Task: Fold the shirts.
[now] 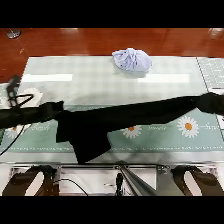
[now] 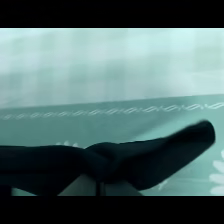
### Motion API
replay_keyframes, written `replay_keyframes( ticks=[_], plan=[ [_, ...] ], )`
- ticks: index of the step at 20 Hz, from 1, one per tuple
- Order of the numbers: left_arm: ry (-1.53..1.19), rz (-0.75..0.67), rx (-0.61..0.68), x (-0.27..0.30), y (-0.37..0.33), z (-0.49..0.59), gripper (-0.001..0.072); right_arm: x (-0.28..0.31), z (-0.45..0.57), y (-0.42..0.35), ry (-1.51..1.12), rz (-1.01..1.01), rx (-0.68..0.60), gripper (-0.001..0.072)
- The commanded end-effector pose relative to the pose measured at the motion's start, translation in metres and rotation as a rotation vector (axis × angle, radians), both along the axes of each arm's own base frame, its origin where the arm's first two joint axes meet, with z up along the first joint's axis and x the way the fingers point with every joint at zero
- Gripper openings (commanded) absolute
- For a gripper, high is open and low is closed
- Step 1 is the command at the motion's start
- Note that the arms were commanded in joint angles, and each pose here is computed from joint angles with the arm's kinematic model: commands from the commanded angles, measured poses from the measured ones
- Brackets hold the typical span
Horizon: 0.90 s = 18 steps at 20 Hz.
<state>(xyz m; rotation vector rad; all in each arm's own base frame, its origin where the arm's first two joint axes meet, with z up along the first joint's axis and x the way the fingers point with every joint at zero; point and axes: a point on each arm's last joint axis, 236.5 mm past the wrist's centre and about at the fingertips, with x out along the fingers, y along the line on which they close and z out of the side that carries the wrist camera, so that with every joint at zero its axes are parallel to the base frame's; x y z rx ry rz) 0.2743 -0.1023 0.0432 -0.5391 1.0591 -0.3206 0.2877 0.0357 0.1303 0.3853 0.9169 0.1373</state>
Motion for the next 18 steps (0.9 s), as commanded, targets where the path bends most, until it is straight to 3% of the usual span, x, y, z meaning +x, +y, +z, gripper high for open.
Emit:
replay_keyframes(
  ticks=[1,6,7,8,9,12,15,18],
  plan=[
    [0.005,0.075,-0.094,0.053,-0.016,-0.039,0.0025,0.07,-0.052,-0.02,0.033,-0.099,0.049,0.0026],
    [0.136,-0.009,-0.117,0.084,-0.052,-0.071,0.0028,0.141,-0.103,-0.014,0.181,-0.102,0.187,0.0027],
    [0.153,-0.034,-0.123,0.086,-0.058,-0.071,0.0107,0.149,-0.11,-0.011,0.204,-0.099,0.212,0.0063],
    [0.165,-0.06,-0.127,0.088,-0.061,-0.068,0.0474,0.154,-0.115,-0.007,0.232,-0.088,0.236,0.0353],
    [0.171,-0.087,-0.119,0.09,-0.057,-0.061,0.0702,0.156,-0.115,-0.009,0.247,-0.071,0.238,0.0647],
    [0.121,-0.102,0.008,0.101,0.0,-0.027,0.0704,0.146,-0.095,-0.042,0.263,-0.038,0.185,0.0622],
    [0.05,0.102,0.102,0.098,0.095,-0.001,0.0703,0.08,-0.109,-0.123,0.446,-0.155,0.055,0.0619],
    [0.243,0.252,-0.025,0.048,0.122,-0.053,0.0702,0.046,-0.139,-0.135,0.435,-0.302,0.185,0.0619]
  ],
)
